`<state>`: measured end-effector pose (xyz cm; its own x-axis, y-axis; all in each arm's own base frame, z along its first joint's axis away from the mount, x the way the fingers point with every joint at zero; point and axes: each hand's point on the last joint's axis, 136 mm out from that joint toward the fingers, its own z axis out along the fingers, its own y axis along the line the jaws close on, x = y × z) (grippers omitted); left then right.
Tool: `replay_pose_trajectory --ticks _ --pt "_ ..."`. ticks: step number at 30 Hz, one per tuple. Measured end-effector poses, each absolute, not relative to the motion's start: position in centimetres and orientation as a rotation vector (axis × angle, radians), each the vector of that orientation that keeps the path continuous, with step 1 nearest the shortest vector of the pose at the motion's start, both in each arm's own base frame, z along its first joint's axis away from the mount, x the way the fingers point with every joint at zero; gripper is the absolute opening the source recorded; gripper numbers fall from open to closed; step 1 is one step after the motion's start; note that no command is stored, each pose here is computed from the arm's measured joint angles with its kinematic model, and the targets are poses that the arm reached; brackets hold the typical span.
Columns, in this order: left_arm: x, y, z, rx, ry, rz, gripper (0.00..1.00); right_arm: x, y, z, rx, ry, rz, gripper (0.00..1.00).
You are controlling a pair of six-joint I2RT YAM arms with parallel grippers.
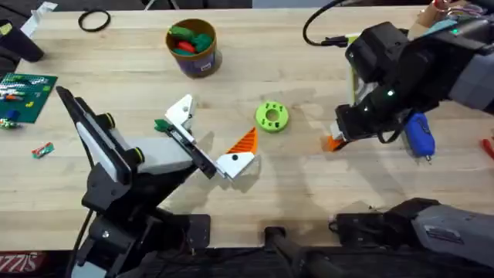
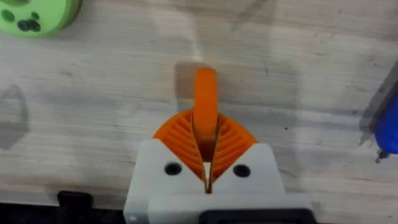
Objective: Pick up the gripper from the table and insert it into the empty holder that is missing its gripper. Then pick up a screw, insert it into the mounting hole, and use the screwdriver to tighten it. Finally, clean up the table by picking up the vegetable and placing it into the bucket.
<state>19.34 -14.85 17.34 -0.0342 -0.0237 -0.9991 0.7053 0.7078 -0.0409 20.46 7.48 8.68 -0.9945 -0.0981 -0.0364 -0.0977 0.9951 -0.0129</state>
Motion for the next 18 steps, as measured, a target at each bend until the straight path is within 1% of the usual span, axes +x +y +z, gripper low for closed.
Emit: replay_pose_trajectory --ticks 3,8,11,18 --pt "19.3 -14.9 17.3 0.586 1.505 -0.643 0.988 20.9 7.7 10.0 -0.152 3.092 -0.011 0.008" --pt "19.3 -14.8 17.3 0.586 1.506 -0.642 0.988 24.1 9.7 14.5 -0.149 2.96 0.123 0.008" --pt "19.3 -14.9 17.3 0.586 1.506 -0.643 0.988 25.4 10.9 16.7 -0.153 2.893 0.203 0.007" --pt "19.3 -14.9 17.3 0.586 1.505 -0.643 0.988 26.2 13.1 17.8 -0.178 2.841 0.371 0.007"
